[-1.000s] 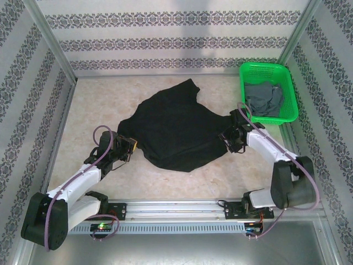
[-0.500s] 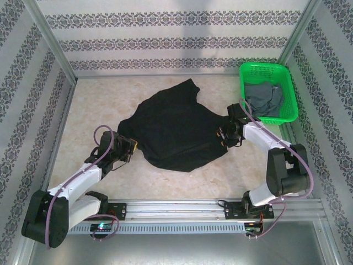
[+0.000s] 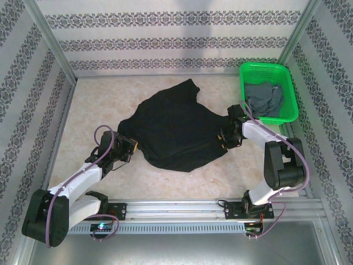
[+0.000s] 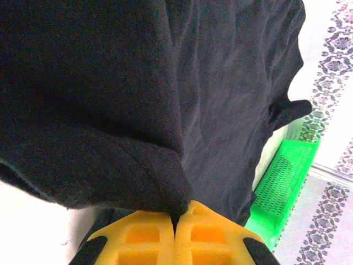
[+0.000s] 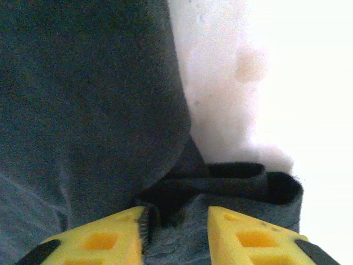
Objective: Fold and stack the t-shirts
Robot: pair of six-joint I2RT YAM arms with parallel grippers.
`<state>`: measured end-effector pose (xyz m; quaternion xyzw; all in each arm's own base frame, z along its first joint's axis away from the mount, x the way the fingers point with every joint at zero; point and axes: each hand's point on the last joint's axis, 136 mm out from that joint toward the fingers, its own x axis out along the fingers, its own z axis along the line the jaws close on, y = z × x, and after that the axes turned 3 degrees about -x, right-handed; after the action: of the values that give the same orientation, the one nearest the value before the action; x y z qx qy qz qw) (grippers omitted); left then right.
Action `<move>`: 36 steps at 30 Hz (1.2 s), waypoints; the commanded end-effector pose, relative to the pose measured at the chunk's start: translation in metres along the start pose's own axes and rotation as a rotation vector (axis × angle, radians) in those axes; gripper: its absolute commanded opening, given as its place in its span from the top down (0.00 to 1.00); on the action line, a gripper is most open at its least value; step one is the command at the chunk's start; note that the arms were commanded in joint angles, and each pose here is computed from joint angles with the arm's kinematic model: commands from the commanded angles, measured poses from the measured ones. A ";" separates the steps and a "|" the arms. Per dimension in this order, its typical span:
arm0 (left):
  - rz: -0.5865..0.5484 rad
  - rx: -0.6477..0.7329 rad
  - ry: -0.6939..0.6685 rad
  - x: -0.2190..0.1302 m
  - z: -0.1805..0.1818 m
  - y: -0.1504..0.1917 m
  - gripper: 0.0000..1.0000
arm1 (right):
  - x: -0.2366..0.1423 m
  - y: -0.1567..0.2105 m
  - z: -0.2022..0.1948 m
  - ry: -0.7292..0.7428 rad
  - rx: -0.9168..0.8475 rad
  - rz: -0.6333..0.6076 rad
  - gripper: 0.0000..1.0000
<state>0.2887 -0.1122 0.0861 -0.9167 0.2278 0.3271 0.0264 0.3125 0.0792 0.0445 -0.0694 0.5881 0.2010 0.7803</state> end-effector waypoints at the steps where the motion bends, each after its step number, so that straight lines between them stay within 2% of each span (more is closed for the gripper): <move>1: 0.020 0.030 0.032 0.001 -0.012 0.004 1.00 | -0.008 0.008 0.010 -0.014 0.005 0.008 0.72; 4: 0.021 0.031 0.033 0.002 -0.012 0.004 1.00 | -0.013 0.013 0.005 -0.009 0.004 0.005 0.82; 7: 0.025 0.031 0.034 0.004 -0.013 0.005 1.00 | -0.017 0.013 -0.004 0.004 0.008 -0.008 0.98; 8: 0.028 0.030 0.036 0.005 -0.014 0.005 1.00 | -0.019 0.013 -0.007 0.010 0.008 -0.010 1.00; 17: 0.041 0.031 0.029 0.008 -0.013 0.006 1.00 | -0.056 0.019 -0.046 0.036 -0.019 -0.064 1.00; 27: 0.062 0.028 0.021 0.011 -0.011 0.009 1.00 | -0.035 0.031 -0.127 0.127 0.038 -0.032 1.00; 29: 0.066 0.026 0.021 0.011 -0.011 0.010 1.00 | -0.038 0.027 -0.130 0.123 0.045 -0.047 0.91; 31: 0.070 0.027 0.020 0.010 -0.011 0.011 1.00 | -0.044 0.024 -0.130 0.121 0.037 -0.072 0.74; 32: 0.070 0.026 0.020 0.010 -0.011 0.011 1.00 | -0.044 0.024 -0.130 0.115 0.035 -0.074 0.69; 36: 0.077 0.027 0.019 0.009 -0.010 0.013 1.00 | -0.039 0.028 -0.120 0.069 0.041 -0.051 0.59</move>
<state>0.2883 -0.1211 0.0726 -0.9043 0.2510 0.3448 0.0187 0.1843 0.0545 0.0501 -0.0779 0.6198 0.1726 0.7616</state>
